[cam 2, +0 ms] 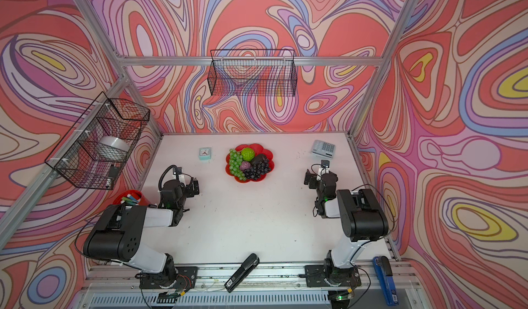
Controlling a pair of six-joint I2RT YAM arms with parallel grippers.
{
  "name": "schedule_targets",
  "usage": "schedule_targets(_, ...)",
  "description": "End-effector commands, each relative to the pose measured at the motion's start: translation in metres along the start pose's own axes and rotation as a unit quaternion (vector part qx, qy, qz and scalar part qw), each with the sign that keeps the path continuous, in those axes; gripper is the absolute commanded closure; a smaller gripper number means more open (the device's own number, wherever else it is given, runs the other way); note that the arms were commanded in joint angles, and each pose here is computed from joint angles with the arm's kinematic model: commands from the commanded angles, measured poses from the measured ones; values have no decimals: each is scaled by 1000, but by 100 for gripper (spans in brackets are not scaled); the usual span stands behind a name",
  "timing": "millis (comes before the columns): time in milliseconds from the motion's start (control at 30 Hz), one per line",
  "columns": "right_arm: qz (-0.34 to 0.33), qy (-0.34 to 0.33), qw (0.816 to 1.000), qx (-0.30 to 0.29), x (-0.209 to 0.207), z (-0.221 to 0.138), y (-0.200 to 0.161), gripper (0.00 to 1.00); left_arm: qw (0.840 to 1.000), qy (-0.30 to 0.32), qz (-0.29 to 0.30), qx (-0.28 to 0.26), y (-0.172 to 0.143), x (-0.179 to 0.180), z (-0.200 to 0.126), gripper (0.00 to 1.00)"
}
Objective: Arrange fruit in a fruit bowl
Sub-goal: Reset both arms
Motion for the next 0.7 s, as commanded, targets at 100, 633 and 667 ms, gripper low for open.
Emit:
schedule_targets(100,5,-1,1000,-9,-3,2,7,2,1000,-8,-6,-22,12,-3,0,0)
schedule_targets(633,37,-65,990,-116,-19,-55,6,1,1000,-8,-6,-23,12,-3,0,0)
schedule_targets(667,26,-45,992,-113,-13,-52,8,1,1000,-8,-5,-22,12,-3,0,0)
Point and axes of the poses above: each gripper's point midway between its finger pads, its own z axis out along the fingers, its own x axis along the line the jaws close on, y = z × x, the point moved 2 cm from there along -z, back along the fingers, and after that the axes turned 12 degrees about -z, right-handed, at the moved point
